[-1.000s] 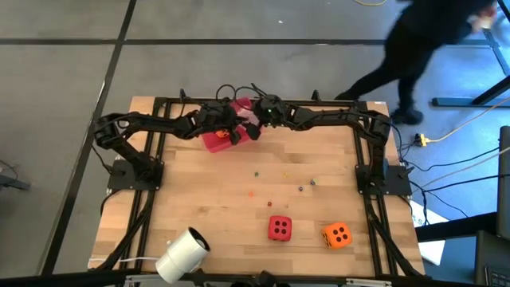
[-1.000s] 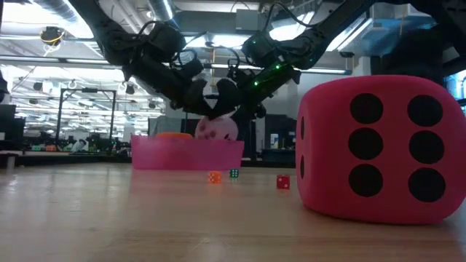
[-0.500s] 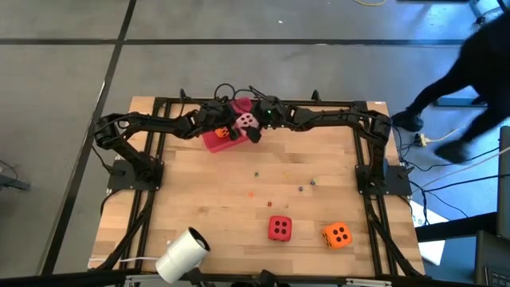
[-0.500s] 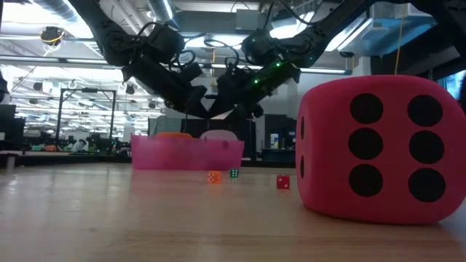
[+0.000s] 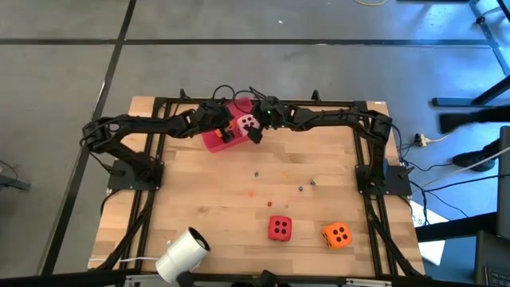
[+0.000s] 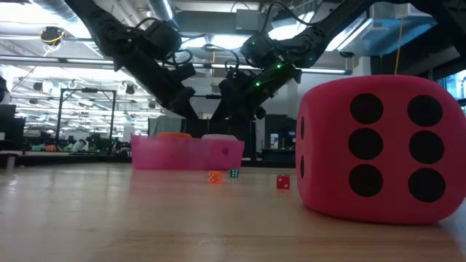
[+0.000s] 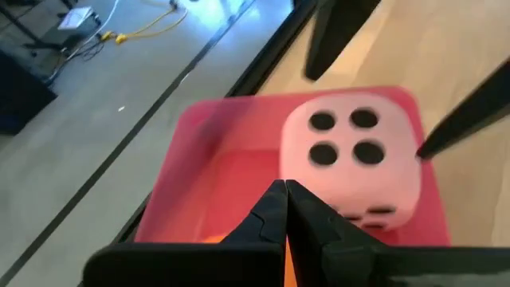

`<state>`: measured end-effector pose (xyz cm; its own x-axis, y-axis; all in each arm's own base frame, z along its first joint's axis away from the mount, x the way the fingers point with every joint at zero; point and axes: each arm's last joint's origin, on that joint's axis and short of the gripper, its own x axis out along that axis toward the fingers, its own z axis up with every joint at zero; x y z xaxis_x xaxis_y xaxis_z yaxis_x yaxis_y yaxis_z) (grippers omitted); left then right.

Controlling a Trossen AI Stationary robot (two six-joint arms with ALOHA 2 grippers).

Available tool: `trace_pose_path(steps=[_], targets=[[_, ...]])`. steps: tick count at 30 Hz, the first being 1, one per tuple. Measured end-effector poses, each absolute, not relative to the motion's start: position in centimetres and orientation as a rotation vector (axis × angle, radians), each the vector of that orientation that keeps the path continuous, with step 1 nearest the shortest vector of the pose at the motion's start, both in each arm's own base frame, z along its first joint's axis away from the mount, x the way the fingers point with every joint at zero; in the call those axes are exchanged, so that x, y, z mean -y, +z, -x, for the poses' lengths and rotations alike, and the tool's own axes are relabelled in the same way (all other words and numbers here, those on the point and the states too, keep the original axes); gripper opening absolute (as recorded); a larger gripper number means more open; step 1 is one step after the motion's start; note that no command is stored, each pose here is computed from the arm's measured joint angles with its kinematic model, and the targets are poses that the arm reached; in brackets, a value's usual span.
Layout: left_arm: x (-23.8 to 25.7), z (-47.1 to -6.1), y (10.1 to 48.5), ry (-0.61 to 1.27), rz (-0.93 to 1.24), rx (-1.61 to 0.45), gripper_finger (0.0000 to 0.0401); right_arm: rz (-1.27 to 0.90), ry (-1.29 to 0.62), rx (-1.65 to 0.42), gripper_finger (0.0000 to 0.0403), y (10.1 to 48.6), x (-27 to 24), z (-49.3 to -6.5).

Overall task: Pick & Place Dice
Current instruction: Adjust the large orange die in the red bin

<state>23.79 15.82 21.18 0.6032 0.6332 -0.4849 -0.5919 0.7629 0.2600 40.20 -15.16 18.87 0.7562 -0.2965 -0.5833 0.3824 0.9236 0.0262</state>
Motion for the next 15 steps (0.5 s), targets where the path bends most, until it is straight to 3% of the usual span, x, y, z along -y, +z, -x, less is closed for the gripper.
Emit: trace_pose_path(steps=[9, 15], targets=[[-13.5, -20.0, 23.9, 0.733, -0.027, -0.689, 0.0001, -0.153, -0.373, -0.617, 0.0289, 18.8, 15.1, -40.2], [-12.2, -17.9, 23.7, 0.738, 0.079, -0.828, 0.0001, -0.158, -0.373, -0.621, 0.0248, 18.8, 15.1, -40.1]])
